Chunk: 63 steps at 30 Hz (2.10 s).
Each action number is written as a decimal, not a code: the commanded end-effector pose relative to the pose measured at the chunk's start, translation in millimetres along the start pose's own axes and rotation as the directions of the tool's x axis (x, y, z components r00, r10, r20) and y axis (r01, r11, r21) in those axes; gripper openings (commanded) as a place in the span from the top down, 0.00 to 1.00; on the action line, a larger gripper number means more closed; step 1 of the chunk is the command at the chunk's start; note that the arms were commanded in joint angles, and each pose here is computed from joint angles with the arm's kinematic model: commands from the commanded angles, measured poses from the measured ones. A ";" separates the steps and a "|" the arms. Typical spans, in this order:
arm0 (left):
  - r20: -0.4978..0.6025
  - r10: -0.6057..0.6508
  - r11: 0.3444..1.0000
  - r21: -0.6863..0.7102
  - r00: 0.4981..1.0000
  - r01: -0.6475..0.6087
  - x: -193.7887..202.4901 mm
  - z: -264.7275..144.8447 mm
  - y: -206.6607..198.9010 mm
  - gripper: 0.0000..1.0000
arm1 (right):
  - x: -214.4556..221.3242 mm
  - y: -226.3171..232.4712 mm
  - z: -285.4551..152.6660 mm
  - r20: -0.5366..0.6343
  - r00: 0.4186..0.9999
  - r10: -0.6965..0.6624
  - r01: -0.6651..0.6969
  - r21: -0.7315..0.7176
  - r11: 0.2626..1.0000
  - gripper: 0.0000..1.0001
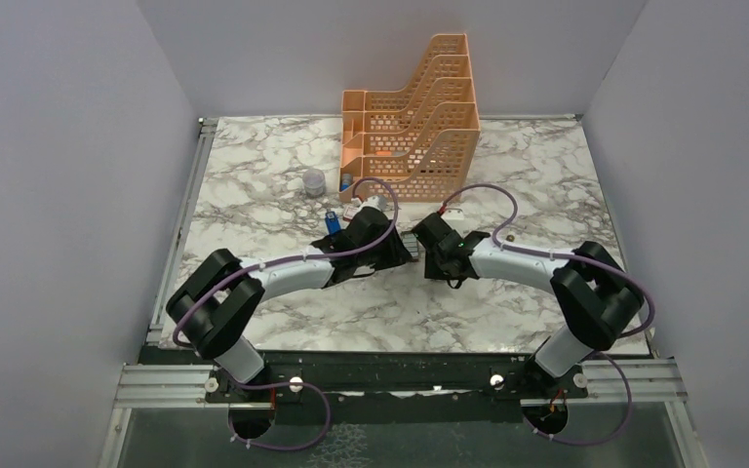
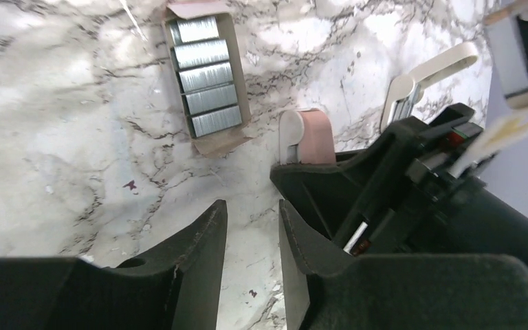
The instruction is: Load the staples into the stapler
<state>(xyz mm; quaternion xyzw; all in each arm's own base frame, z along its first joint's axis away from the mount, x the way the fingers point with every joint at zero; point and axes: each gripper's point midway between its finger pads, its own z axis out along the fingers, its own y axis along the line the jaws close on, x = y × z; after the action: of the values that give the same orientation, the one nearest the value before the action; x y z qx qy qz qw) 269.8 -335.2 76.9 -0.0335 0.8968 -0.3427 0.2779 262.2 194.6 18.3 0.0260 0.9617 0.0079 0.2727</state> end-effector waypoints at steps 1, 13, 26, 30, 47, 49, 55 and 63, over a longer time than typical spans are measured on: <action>0.088 0.023 0.996 -0.088 0.996 -0.015 -19.0 -16.6 18.2 0.64 | -11.2 5.1 16.7 0.021 1.000 0.013 -0.013 0.007 1.000 0.59; 0.127 0.029 0.997 -0.079 0.992 -0.019 -28.6 -33.3 22.1 0.64 | -69.9 9.1 44.5 0.114 0.993 0.040 -0.043 0.027 0.999 0.61; 0.167 0.054 0.999 -0.013 0.984 -0.053 -42.0 -45.2 8.4 0.54 | -137.2 -51.6 -45.9 0.261 0.950 0.168 -0.181 0.025 0.983 0.37; 0.157 0.071 0.997 -0.002 0.985 -0.071 -41.9 -45.7 6.7 0.51 | -137.0 -116.1 -53.4 0.309 0.919 0.244 -0.309 0.183 0.933 0.33; 0.130 0.056 0.998 -0.010 0.990 -0.055 -39.0 -39.8 12.8 0.45 | -116.4 -181.2 -13.2 0.224 0.908 0.353 -0.411 0.320 0.854 0.37; 0.131 0.047 0.999 -0.008 0.990 -0.046 -38.2 -39.9 13.7 0.45 | -111.4 -182.0 -10.3 0.211 0.912 0.351 -0.404 0.328 0.854 0.39; 0.129 0.045 0.999 -0.012 0.991 -0.044 -37.1 -39.7 15.8 0.45 | -100.5 -180.6 -5.7 0.181 0.920 0.347 -0.389 0.325 0.862 0.49; 0.149 0.028 0.999 -0.029 0.988 -0.024 -41.4 -43.3 21.2 0.45 | -89.3 -167.8 2.6 0.129 0.931 0.342 -0.365 0.262 0.893 0.61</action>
<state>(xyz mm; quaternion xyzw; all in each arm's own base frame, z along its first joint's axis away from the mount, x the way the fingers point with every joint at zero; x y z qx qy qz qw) 282.2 -287.2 106.3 -0.0410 0.8832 -0.3196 0.3408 330.2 15.1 64.3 0.2452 0.9152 -0.1056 0.3018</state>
